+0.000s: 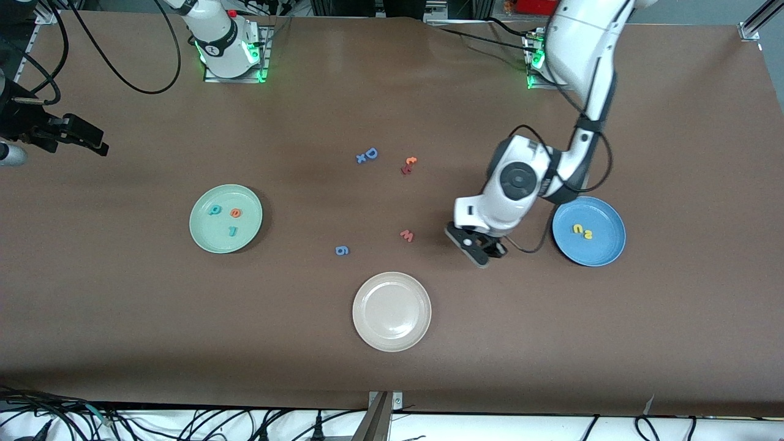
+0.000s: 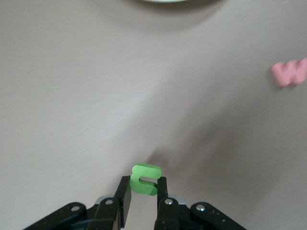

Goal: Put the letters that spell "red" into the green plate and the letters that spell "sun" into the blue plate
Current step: 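Carry the green c to the blue plate and open the left gripper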

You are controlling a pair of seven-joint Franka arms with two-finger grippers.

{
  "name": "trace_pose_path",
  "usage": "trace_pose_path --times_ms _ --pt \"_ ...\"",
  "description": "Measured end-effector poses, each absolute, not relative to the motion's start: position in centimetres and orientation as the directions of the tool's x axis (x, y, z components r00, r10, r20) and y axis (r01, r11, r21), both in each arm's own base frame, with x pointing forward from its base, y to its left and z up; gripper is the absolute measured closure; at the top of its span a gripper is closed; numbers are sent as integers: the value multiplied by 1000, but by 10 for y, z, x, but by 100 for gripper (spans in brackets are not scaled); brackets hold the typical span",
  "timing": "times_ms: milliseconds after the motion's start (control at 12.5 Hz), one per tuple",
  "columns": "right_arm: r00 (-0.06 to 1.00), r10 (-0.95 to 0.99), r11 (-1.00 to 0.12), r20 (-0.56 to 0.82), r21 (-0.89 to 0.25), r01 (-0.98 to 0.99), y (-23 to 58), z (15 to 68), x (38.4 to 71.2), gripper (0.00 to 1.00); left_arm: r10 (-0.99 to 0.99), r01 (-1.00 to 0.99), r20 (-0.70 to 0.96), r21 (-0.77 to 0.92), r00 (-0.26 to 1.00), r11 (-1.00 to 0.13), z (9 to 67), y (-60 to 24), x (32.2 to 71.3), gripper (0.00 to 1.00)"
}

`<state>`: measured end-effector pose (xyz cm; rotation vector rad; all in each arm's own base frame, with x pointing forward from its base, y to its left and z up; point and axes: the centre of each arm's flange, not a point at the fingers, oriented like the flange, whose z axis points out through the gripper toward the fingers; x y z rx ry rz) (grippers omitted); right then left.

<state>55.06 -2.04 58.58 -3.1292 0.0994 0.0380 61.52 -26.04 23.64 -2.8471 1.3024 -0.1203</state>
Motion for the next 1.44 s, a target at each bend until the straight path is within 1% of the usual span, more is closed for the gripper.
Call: trace_pose_path --times_ms 159,239,399,558,718,797,877,957,1036,1116,1196,1355,1435 --pt "998 -62 -998 -28 -9 -63 -20 582 553 0 -780 -779 22 -35 626 -626 255 -181 638 74" --pt "998 -62 -998 -25 -9 -62 -19 580 555 0 -783 -783 -8 -26 622 -622 258 -144 643 74" --pt "998 -60 -998 -19 -9 -60 -19 577 559 0 -794 -795 -68 2 605 -606 246 -82 640 74" --pt "998 -59 -998 -10 -9 -59 -18 573 564 0 -799 -801 -104 39 592 -598 226 -45 627 74" --pt "998 -57 -998 -6 -9 -57 -17 570 567 0 -793 -792 -130 72 595 -606 210 -26 614 74" --pt "998 -56 -998 -4 -9 -56 -16 570 567 0 -789 -787 -139 82 598 -611 204 -22 609 70" --pt "998 -56 -998 -3 -9 -56 -16 571 567 0 -788 -786 -144 86 598 -612 200 -21 607 69" --pt "998 -55 -998 -2 -9 -55 -16 571 567 0 -789 -787 -141 82 598 -611 200 -21 608 62" --pt "998 -55 -998 -1 -9 -55 -16 572 568 0 -791 -791 -126 66 599 -609 206 -23 613 52" --pt "999 -55 -998 0 -9 -55 -15 572 568 0 -793 -795 -97 35 601 -606 223 -24 622 39" --pt "999 -55 -998 2 -9 -55 -15 573 568 0 -796 -797 -55 -5 603 -603 252 -27 635 27" --pt "998 -54 -998 9 -9 -54 -15 577 568 0 -794 -789 48 -93 606 -608 337 -29 651 5" --pt "998 -54 -998 11 -9 -54 -15 578 568 0 -781 -771 91 -119 618 -625 378 -22 652 0"
